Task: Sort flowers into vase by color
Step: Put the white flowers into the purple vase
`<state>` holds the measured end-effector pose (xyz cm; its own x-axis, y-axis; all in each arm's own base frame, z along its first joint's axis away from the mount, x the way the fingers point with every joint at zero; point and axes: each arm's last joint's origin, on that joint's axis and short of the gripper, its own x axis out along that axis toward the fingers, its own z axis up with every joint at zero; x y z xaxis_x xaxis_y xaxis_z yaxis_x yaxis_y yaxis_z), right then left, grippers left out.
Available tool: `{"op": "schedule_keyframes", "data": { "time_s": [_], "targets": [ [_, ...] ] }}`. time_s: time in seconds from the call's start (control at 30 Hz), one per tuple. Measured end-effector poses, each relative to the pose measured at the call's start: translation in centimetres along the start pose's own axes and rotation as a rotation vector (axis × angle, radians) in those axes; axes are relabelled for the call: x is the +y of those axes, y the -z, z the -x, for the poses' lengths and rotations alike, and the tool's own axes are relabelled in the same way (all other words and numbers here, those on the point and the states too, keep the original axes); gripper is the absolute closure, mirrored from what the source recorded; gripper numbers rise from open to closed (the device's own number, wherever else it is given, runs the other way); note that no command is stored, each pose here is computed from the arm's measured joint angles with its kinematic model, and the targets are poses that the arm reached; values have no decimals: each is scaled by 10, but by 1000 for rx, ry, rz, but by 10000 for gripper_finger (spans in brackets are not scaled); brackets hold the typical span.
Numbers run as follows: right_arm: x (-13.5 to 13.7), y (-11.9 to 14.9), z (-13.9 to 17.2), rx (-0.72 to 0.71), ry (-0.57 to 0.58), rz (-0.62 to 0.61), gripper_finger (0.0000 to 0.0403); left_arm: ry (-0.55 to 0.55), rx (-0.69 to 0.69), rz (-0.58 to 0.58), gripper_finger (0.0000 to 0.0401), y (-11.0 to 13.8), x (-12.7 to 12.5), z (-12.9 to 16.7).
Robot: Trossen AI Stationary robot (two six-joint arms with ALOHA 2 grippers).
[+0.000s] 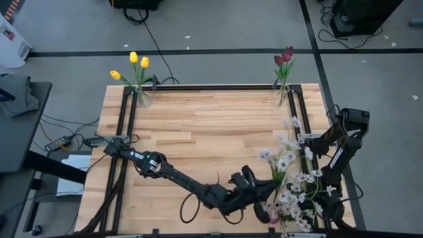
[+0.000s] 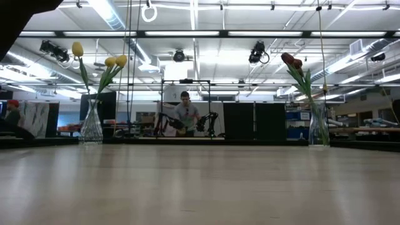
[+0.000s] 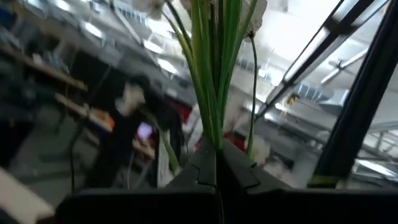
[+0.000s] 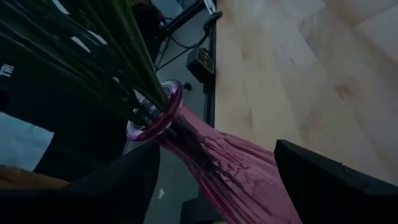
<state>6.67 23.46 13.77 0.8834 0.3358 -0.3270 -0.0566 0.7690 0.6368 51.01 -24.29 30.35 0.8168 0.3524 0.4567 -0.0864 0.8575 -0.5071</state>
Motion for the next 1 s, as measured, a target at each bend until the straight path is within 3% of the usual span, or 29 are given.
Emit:
{"op": "schedule_keyframes", "data": {
  "time_s": [0.43, 0.57, 0.73, 1.0],
  "targets": [
    [0, 1, 0, 29, -9, -72, 76, -2, -283, -186, 400, -37, -29, 35],
    [0, 1, 0, 33, -10, -74, 76, 25, -210, -209, 400, -32, -53, 60],
    [0, 1, 0, 34, -9, -72, 76, -29, -70, -255, 400, -24, -80, 93],
    [-1, 1, -1, 36, -3, -77, 76, -6, 38, -272, 400, -13, -93, 109]
  ]
}}
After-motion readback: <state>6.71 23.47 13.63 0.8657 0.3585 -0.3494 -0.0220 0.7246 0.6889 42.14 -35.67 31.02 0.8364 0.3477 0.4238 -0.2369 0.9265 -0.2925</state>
